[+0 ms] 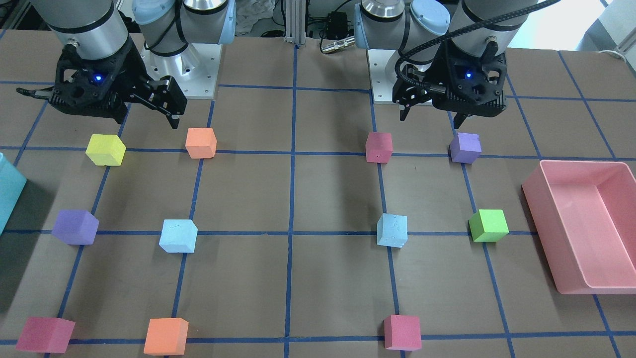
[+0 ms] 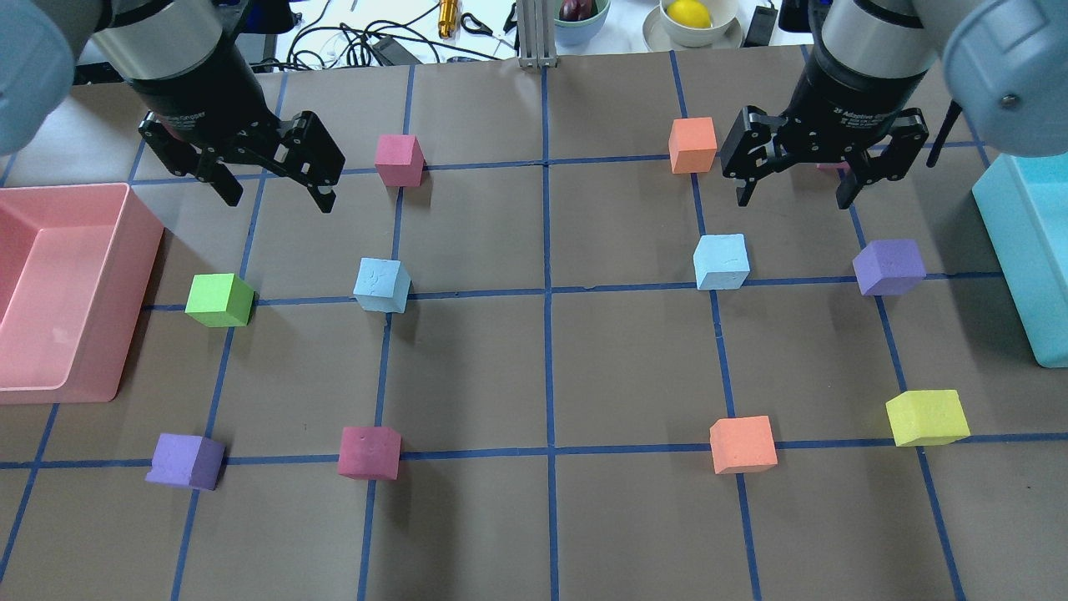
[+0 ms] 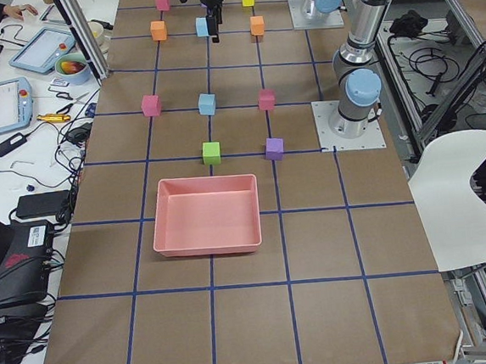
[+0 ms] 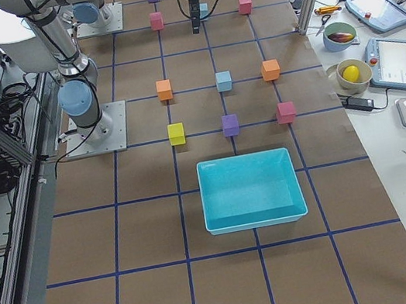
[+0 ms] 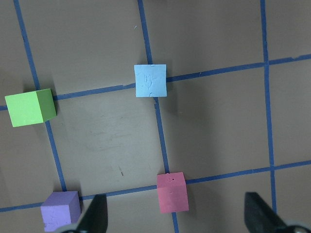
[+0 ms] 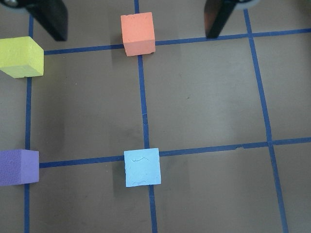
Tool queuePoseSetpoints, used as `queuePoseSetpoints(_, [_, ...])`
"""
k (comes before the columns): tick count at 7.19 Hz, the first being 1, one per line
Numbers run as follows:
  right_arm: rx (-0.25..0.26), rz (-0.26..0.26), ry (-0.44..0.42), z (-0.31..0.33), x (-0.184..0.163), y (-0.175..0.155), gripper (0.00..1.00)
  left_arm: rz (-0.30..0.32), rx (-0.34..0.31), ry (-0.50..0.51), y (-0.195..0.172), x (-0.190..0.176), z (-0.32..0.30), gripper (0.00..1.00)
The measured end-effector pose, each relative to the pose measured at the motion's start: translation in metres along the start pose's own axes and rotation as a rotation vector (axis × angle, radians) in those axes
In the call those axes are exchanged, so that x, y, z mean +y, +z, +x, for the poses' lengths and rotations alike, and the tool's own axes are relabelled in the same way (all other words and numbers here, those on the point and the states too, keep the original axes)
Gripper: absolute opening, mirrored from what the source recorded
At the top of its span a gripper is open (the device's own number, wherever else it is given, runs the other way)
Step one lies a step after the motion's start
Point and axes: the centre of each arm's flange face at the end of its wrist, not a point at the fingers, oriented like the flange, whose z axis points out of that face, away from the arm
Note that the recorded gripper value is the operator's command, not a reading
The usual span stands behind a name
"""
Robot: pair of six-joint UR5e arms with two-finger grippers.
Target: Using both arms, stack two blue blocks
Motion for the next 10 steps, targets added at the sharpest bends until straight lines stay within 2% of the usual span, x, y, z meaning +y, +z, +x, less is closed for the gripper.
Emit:
queuePoseSetpoints(7, [-0.001, -0.013, -0.014, 0.001, -0.006, 0.008, 1.0, 0.013, 0.001, 0.0, 0.001, -0.003, -0.001, 1.0])
queuePoseSetpoints(9, [0.0, -0.049, -0.009, 0.002, -0.025, 0.032, 1.0, 0.012, 0.001, 0.001, 0.001, -0.004, -0.002, 1.0])
queuePoseSetpoints(10, [-0.001, -0.047, 0.0, 0.006, -0.042, 0.048, 1.0, 0.012, 0.0, 0.001, 0.001, -0.004, -0.003, 1.0])
